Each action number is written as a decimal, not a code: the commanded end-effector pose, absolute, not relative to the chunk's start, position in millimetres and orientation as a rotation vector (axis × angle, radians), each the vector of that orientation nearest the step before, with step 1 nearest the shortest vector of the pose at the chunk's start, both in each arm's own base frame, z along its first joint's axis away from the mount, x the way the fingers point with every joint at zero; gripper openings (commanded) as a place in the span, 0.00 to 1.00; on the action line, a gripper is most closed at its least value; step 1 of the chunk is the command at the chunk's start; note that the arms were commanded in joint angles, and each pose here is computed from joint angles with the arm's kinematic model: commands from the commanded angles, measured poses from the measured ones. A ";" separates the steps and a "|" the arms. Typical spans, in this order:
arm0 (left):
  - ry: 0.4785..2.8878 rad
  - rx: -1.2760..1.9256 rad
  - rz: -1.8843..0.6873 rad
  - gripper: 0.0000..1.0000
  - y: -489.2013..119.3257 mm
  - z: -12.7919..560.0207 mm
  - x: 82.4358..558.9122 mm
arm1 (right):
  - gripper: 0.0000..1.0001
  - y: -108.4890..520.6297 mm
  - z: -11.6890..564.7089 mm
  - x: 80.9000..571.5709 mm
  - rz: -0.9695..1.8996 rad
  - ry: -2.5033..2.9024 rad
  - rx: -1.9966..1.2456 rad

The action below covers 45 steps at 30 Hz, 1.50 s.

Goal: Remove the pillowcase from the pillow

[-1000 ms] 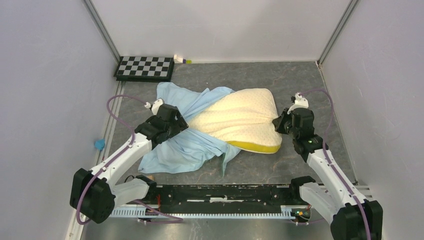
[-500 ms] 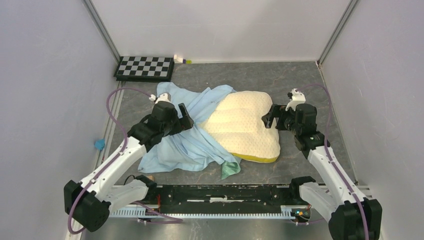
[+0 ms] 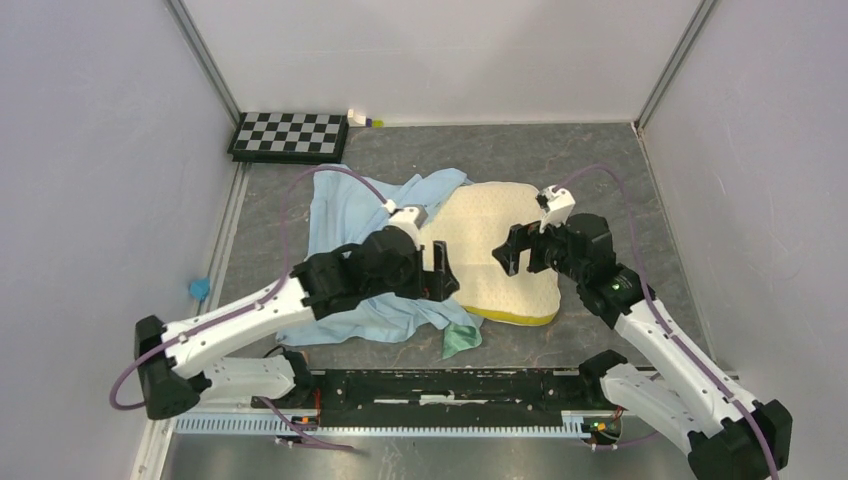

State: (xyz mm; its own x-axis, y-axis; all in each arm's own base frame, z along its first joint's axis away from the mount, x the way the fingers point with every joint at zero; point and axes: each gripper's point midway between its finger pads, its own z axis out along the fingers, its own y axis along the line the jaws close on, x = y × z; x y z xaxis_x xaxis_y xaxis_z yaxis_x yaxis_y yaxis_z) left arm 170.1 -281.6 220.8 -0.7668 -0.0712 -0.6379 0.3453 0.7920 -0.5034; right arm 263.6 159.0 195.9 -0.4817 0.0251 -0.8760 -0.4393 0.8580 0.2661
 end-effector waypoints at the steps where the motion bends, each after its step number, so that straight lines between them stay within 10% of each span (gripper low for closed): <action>1: 2.353 0.260 -0.799 1.00 -312.1 205.9 161.7 | 0.96 182.9 172.2 243.1 0.663 2.042 -0.412; 23: 2.553 -0.435 -0.475 0.98 -226.9 63.4 208.6 | 0.98 133.7 89.2 232.7 0.260 2.275 -0.230; 32: 2.506 -0.466 -0.494 0.60 -218.9 71.0 208.3 | 0.98 118.2 103.1 223.2 0.235 2.326 0.020; 45: 2.413 -0.514 -0.479 0.60 -197.5 99.3 208.0 | 0.98 83.0 73.1 204.5 0.176 2.284 0.418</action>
State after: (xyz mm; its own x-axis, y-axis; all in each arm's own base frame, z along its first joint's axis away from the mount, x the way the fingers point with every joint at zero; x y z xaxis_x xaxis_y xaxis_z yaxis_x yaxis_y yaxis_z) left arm 203.0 -219.1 98.6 -0.7851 -0.4197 -0.4554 -0.1710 0.8537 -0.4919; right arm 206.8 92.4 85.4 -0.6430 0.3097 -0.7004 0.1679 0.9493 0.2656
